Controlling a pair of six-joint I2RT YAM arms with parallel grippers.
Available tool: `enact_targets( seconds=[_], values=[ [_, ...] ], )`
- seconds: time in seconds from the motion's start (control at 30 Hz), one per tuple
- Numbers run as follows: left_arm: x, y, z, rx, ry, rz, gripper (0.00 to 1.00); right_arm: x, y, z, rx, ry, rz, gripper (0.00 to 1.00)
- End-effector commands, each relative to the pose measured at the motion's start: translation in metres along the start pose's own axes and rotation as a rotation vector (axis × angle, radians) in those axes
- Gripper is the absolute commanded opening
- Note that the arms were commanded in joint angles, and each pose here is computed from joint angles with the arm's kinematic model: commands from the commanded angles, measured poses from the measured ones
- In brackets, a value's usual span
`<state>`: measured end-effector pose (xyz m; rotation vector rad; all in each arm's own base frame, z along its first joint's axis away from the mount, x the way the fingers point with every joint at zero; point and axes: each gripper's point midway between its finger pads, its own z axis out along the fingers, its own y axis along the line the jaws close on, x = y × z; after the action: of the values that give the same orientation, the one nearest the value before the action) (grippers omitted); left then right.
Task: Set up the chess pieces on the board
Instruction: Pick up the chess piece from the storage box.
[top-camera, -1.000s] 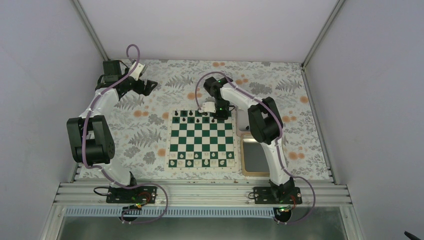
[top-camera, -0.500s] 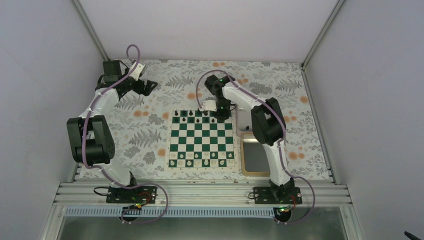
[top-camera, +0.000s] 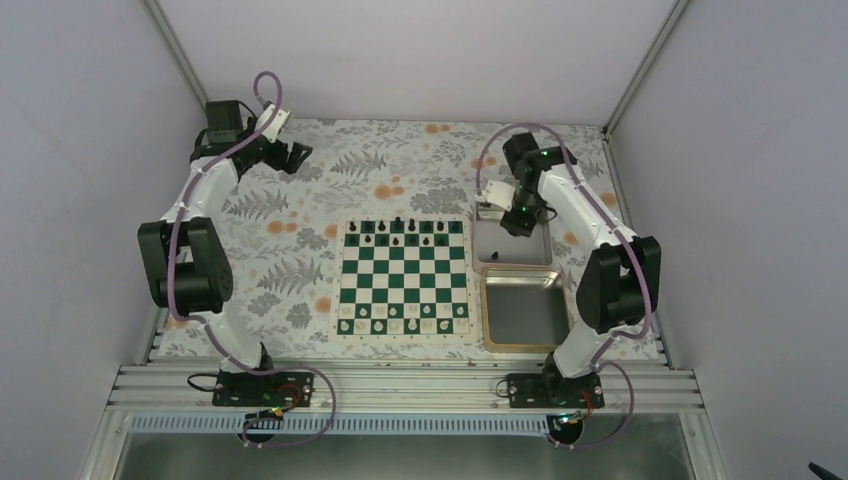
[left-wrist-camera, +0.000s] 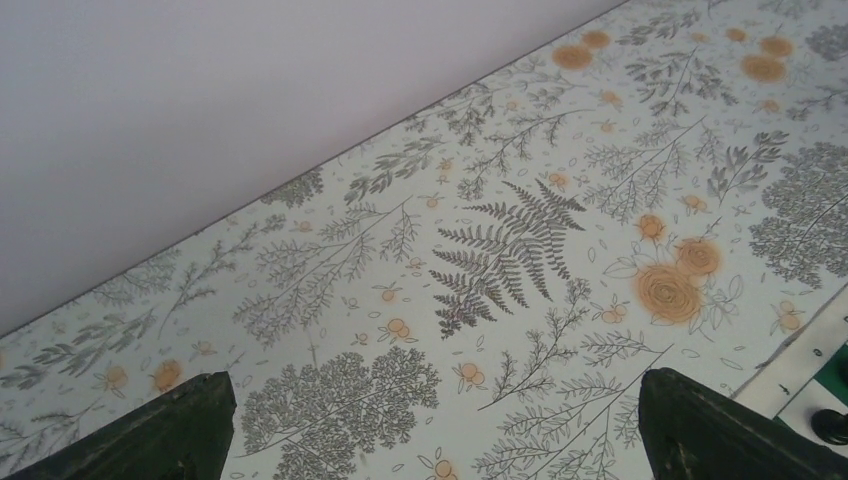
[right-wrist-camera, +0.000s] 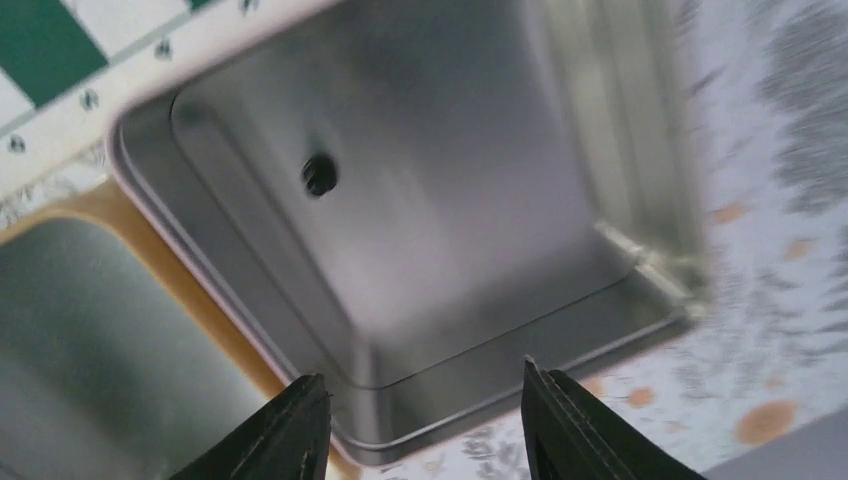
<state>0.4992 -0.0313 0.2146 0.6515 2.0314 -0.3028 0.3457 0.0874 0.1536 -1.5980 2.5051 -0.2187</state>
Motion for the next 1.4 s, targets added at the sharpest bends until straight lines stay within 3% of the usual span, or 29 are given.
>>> enact_targets(
  seconds=[0.0, 0.43, 0.9, 1.23, 1.37],
  values=[
    [0.010, 0.001, 0.021, 0.003, 0.063, 0.005, 1.00, 0.019, 0.024, 0.034, -0.105, 0.068, -0.029, 0.50],
    [0.027, -0.001, 0.050, -0.037, 0.125, 0.013, 1.00, 0.008, 0.040, 0.087, -0.222, 0.032, -0.070, 0.51],
    [0.035, -0.003, 0.057, -0.034, 0.148, 0.009, 1.00, -0.002, 0.047, 0.104, -0.289, 0.013, -0.083, 0.50],
    [0.034, -0.005, 0.055, -0.033, 0.147, 0.011, 1.00, -0.005, 0.046, 0.120, -0.294, 0.019, -0.082, 0.39],
    [0.034, -0.005, 0.054, -0.035, 0.148, 0.012, 1.00, -0.008, 0.044, 0.121, -0.290, 0.002, -0.081, 0.31]
  ],
)
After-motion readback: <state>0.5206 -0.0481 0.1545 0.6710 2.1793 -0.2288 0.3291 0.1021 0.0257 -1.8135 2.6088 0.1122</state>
